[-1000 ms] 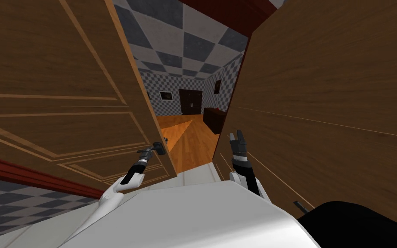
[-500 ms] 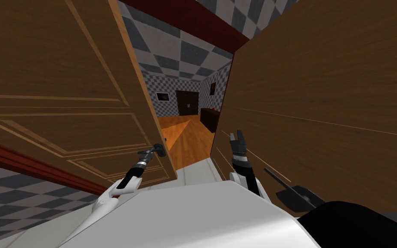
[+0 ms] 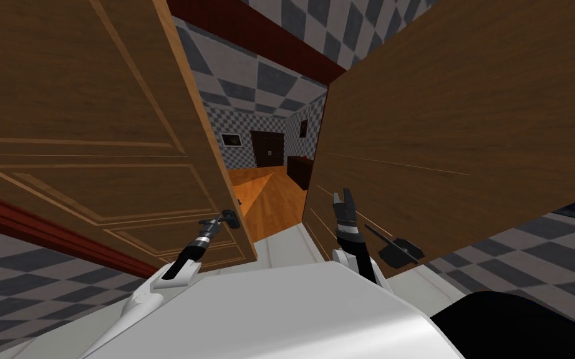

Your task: Pull the door open

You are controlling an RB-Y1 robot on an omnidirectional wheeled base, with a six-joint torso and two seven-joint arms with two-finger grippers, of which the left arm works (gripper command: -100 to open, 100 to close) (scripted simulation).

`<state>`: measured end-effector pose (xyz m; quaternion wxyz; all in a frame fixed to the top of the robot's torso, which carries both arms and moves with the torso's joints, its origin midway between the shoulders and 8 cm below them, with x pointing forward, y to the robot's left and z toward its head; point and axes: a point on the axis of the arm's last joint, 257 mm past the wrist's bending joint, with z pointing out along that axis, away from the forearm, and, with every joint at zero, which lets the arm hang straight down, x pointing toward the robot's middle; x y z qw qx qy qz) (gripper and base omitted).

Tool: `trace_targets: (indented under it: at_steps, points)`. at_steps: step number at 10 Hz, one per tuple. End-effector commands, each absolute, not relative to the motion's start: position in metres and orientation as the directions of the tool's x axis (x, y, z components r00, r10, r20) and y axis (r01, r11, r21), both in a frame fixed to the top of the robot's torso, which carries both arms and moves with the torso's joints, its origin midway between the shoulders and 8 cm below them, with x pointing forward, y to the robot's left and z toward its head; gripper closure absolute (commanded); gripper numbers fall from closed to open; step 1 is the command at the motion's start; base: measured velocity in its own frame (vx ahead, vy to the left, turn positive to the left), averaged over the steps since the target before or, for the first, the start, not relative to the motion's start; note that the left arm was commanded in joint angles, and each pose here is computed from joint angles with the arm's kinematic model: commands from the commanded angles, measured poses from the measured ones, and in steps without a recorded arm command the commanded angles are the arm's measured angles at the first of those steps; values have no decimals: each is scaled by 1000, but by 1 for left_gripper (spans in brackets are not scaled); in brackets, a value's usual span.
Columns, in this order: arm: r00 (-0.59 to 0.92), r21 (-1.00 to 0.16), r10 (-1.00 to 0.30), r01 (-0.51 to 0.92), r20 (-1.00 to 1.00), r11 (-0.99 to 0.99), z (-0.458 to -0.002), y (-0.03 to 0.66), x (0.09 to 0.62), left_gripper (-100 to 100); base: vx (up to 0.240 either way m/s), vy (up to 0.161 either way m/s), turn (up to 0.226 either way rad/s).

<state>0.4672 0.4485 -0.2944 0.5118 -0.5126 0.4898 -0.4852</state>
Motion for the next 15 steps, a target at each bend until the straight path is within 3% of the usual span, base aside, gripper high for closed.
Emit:
trace_targets:
  at_steps: [1, 8, 15]
  points:
    - [26, -1000, -1000, -2, -3, 3, -294, 445, 461, 100, -195, 62, -148]
    - [-53, -1000, -999, -4, 0, 1, -295, 440, 434, 100, -212, 71, -105]
    - [-128, -1000, -992, 0, 0, 0, -293, 441, 409, 100, -232, 103, -170]
